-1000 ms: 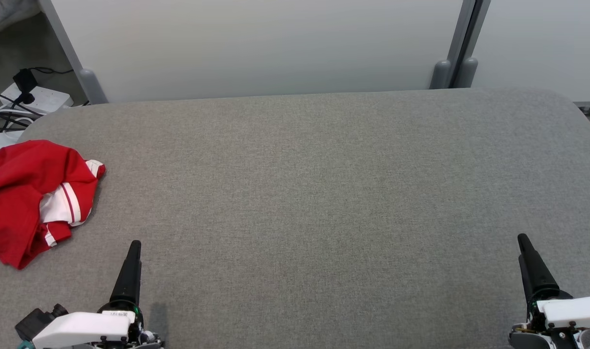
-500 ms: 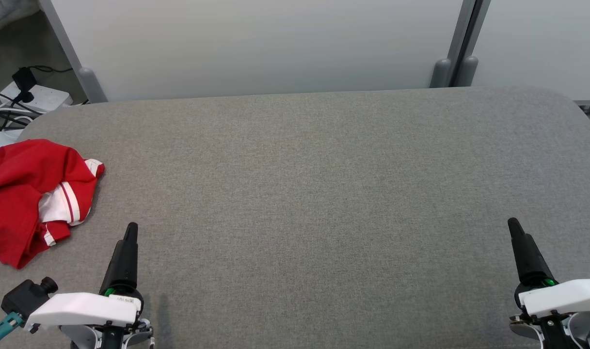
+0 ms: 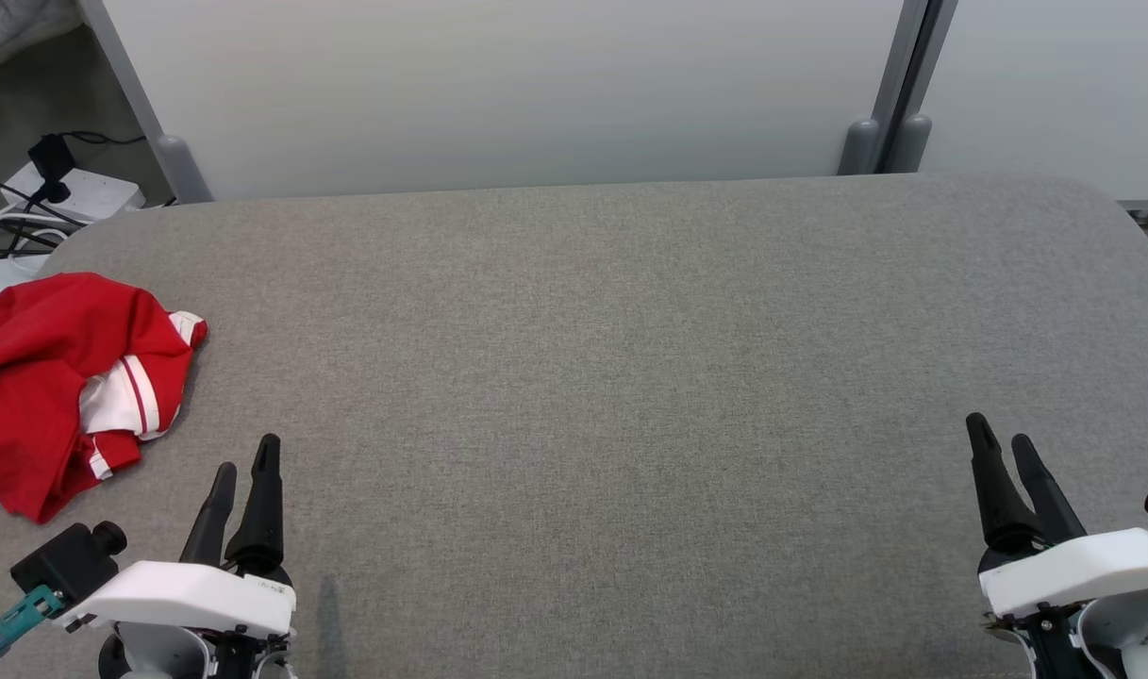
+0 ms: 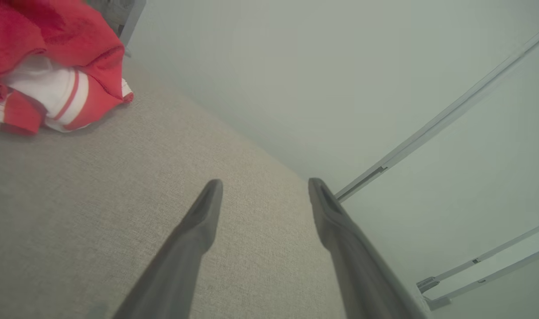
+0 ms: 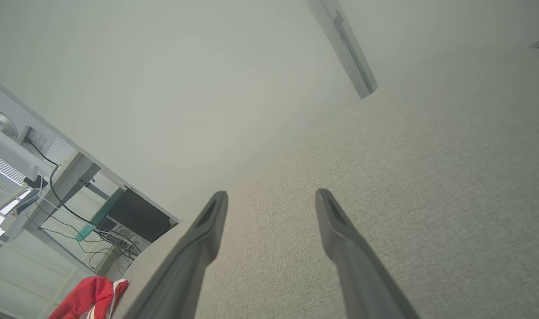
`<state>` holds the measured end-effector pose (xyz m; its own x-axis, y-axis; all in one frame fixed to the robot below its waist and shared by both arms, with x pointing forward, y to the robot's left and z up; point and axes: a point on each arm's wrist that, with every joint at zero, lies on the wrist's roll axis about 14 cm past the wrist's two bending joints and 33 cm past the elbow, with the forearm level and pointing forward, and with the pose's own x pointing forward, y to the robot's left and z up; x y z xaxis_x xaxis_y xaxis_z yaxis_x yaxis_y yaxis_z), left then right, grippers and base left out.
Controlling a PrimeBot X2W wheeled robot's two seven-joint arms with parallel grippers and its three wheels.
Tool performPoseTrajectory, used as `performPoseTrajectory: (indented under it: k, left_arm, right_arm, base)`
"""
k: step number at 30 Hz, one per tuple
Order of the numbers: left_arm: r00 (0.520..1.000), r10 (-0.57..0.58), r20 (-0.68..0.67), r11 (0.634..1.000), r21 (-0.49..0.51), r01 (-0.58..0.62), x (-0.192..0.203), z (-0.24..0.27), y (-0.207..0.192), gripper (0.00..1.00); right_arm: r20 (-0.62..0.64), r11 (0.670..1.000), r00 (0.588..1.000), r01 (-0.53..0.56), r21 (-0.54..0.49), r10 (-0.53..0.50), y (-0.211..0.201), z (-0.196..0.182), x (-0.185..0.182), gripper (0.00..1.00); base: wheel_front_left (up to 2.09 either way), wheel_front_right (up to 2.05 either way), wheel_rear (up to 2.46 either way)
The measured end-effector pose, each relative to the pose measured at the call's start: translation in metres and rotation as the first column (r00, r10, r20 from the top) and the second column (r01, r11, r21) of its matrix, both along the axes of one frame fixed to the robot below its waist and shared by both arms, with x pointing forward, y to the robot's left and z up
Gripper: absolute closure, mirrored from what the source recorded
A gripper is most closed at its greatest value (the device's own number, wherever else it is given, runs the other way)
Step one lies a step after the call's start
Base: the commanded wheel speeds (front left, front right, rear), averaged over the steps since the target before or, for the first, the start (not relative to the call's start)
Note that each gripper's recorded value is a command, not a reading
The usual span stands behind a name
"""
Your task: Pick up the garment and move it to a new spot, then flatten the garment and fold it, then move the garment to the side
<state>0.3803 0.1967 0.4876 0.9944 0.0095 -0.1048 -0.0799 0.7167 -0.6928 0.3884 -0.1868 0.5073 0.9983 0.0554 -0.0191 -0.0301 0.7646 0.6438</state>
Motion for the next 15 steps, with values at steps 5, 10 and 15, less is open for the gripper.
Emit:
performPoseTrajectory:
  k: [5, 10, 15]
  left_arm:
    - [1.000, 0.001, 0.000, 0.997, 0.078, -0.001, -0.0002, 0.0006, 0.0023, 0.00]
    - [1.000, 0.003, -0.010, 0.988, 0.151, -0.001, -0.0015, -0.0026, 0.0048, 0.00]
    - [1.000, 0.002, -0.019, 0.980, 0.197, 0.002, -0.0031, -0.0061, 0.0042, 0.00]
  right_arm:
    - [0.008, 0.997, 1.000, -0.019, -0.073, 0.019, 0.0055, 0.0007, -0.0006, 0.00]
    - [0.014, 0.989, 0.999, -0.027, -0.142, 0.029, 0.0072, 0.0005, -0.0014, 0.00]
    - [0.007, 0.981, 0.999, -0.034, -0.192, 0.036, 0.0087, -0.0033, -0.0024, 0.00]
  base:
    - [0.00, 0.00, 0.00]
    - [0.00, 0.00, 0.00]
    - [0.00, 0.00, 0.00]
